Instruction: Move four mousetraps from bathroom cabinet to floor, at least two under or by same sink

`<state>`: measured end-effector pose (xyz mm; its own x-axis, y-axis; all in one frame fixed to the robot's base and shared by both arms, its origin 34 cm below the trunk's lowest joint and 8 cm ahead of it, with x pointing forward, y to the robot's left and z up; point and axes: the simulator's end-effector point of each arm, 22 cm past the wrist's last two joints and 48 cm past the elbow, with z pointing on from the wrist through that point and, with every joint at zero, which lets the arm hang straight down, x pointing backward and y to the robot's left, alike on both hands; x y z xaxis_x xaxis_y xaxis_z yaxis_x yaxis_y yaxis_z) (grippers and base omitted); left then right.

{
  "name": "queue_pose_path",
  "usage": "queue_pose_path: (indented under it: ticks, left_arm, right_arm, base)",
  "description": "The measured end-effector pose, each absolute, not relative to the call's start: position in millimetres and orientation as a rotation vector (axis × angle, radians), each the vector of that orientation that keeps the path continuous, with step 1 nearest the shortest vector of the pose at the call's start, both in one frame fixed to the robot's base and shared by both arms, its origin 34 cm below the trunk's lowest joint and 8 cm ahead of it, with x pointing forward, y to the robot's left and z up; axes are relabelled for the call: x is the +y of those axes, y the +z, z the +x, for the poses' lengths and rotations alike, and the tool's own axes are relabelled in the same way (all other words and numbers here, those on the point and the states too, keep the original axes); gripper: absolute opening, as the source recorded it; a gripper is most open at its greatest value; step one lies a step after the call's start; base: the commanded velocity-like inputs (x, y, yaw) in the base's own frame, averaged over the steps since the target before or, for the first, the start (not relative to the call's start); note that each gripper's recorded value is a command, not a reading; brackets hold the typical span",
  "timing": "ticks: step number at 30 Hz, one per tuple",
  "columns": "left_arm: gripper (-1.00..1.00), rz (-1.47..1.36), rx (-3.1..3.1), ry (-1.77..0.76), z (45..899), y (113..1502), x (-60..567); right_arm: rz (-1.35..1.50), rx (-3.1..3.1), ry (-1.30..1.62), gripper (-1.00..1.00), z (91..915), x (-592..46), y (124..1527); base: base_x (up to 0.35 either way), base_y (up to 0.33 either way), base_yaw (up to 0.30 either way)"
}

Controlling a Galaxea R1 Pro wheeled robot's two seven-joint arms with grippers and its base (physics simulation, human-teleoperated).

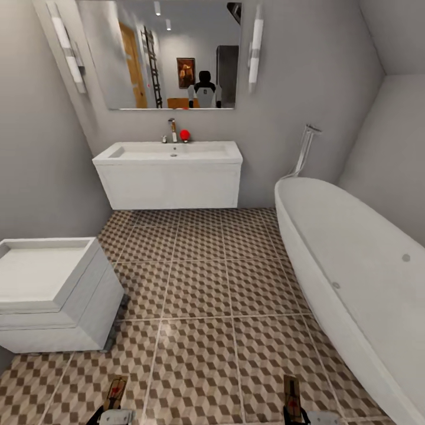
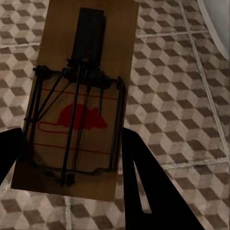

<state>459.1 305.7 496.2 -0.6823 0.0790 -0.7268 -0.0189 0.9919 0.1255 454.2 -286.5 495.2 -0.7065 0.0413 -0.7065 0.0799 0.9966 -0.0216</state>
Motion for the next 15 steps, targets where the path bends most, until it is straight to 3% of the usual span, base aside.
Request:
queue_pose_path:
  ticks: [15]
  left_arm:
    - [-1.0,0.042,2.317,0.156,459.1,496.2,305.7]
  right_arm:
    - [0.084,2.356,-0.064,-1.0,454.2,-286.5,495.2]
  base:
    - [0.329,0.0,0.0]
